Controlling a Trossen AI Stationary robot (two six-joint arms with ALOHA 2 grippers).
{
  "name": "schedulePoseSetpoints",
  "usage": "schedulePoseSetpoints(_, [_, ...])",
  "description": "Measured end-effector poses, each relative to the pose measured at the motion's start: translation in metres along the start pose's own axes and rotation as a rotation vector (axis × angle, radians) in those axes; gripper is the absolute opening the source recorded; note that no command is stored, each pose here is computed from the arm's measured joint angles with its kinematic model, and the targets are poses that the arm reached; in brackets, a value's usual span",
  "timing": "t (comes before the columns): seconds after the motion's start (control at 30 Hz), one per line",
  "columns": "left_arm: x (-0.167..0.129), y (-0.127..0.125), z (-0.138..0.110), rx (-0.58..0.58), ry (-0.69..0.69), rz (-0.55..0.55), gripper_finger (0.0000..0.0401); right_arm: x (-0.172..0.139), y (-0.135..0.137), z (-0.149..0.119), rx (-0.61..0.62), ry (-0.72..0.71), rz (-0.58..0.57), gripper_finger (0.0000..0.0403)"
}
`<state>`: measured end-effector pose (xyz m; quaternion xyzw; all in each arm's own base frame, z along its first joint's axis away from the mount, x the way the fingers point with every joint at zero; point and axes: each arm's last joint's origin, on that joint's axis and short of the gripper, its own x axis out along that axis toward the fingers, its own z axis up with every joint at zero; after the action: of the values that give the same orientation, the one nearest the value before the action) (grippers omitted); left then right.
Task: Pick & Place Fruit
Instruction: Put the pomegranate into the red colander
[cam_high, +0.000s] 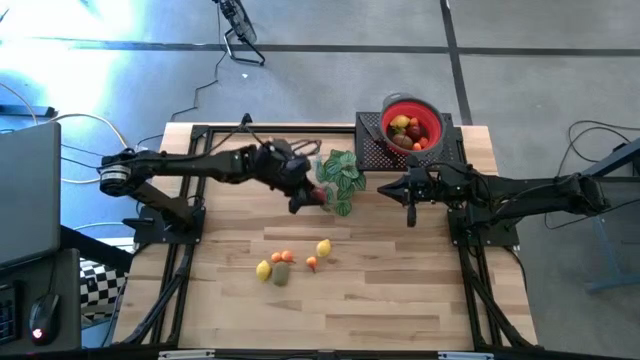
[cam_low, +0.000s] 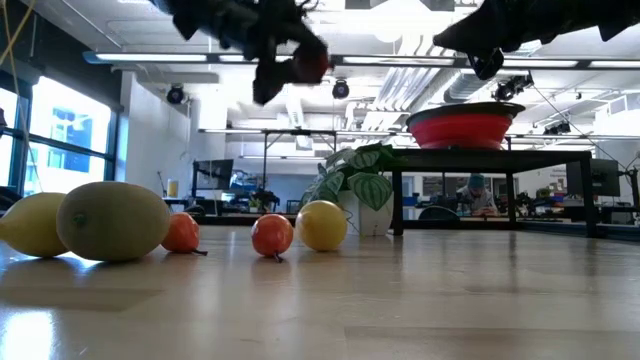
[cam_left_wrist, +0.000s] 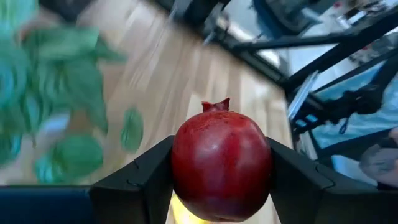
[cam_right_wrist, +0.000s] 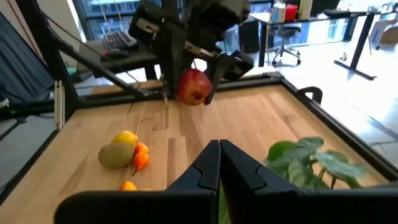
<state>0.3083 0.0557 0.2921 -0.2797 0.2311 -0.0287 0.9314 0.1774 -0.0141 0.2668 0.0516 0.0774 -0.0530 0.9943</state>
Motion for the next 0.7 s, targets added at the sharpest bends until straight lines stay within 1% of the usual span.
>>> schedulePoseSetpoints(0.07, [-0.005,-0.003,0.012,0.033,-0.034,-0.012,0.0207,0.001,0.0,0.002,-0.016,-0.02,0.002,0.0002])
schedulePoseSetpoints(0.13, [-0.01,-0.007,0.024,0.065,-0.071,-0.019,0.0207,0.001,0.001,0.003,-0.064,-0.031,0.016,0.0002])
schedulePoseSetpoints(0.23, [-0.016,-0.014,0.039,0.091,-0.119,-0.031,0.0207,0.001,0.002,0.006,-0.18,-0.068,0.055,0.0002])
schedulePoseSetpoints(0.33, [-0.022,-0.02,0.051,0.107,-0.157,-0.044,0.0207,0.003,0.003,0.009,-0.295,-0.107,0.07,0.0002])
schedulePoseSetpoints(0.43, [-0.025,-0.024,0.057,0.112,-0.173,-0.055,0.0207,0.007,0.004,0.014,-0.379,-0.179,0.062,0.0002])
schedulePoseSetpoints(0.57, [-0.026,-0.026,0.058,0.111,-0.176,-0.06,0.0207,0.017,0.004,0.019,-0.446,-0.256,0.044,0.0007])
schedulePoseSetpoints(0.63, [-0.026,-0.026,0.058,0.11,-0.173,-0.059,0.0207,0.022,0.004,0.018,-0.473,-0.27,0.039,0.0022])
schedulePoseSetpoints(0.7, [-0.026,-0.026,0.058,0.11,-0.174,-0.059,0.0207,0.028,0.004,0.016,-0.498,-0.277,0.034,0.0048])
